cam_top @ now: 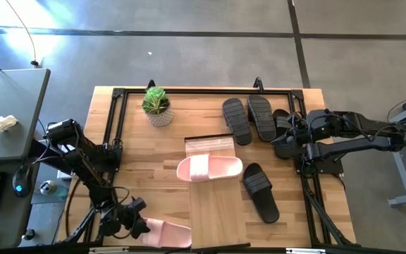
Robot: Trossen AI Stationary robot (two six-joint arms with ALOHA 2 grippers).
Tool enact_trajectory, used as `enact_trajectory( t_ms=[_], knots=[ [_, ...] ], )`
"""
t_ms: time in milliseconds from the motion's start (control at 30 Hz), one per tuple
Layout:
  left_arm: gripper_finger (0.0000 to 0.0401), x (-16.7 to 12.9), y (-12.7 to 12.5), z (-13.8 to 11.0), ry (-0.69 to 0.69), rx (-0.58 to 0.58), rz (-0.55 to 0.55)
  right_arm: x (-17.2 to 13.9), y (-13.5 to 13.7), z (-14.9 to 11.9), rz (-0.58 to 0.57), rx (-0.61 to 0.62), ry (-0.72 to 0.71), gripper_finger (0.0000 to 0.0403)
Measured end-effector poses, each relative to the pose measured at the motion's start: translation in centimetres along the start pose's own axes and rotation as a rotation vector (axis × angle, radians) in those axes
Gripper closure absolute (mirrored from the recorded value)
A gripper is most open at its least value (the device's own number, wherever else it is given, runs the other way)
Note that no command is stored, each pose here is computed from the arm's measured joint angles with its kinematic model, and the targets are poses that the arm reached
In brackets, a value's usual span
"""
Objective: Pick and place slides into the shelf
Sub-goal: Put the pink slipper on the shelf
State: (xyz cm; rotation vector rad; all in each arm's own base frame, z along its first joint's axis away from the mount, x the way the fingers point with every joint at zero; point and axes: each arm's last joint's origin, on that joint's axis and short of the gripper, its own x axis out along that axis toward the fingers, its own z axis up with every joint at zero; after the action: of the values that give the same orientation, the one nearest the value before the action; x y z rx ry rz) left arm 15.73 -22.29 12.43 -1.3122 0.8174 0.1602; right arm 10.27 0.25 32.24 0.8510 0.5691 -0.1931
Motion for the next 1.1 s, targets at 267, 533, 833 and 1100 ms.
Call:
enact_trajectory(
  t_ms=[267, 533, 833, 1100],
  knots=[
    [0.0393, -0.9, -0.8, 0.2, 0.002, 0.003, -0.027, 0.0, 0.0, 0.0, -0.002, -0.008, -0.002, 0.0402],
    [0.0398, -4.4, -1.9, 1.6, -0.041, 0.039, 0.027, 0.0, -0.1, 0.1, -0.027, -0.009, -0.031, 0.0402],
    [0.0400, -12.1, -5.8, 4.1, -0.022, 0.161, -0.022, 0.0, -0.2, 0.0, -0.044, 0.070, -0.028, 0.0402],
    [0.0400, -19.1, -11.1, 6.2, -0.163, 0.317, -0.260, 1.4, -0.7, -1.2, -0.157, 0.130, 0.190, 0.0402]
  ],
)
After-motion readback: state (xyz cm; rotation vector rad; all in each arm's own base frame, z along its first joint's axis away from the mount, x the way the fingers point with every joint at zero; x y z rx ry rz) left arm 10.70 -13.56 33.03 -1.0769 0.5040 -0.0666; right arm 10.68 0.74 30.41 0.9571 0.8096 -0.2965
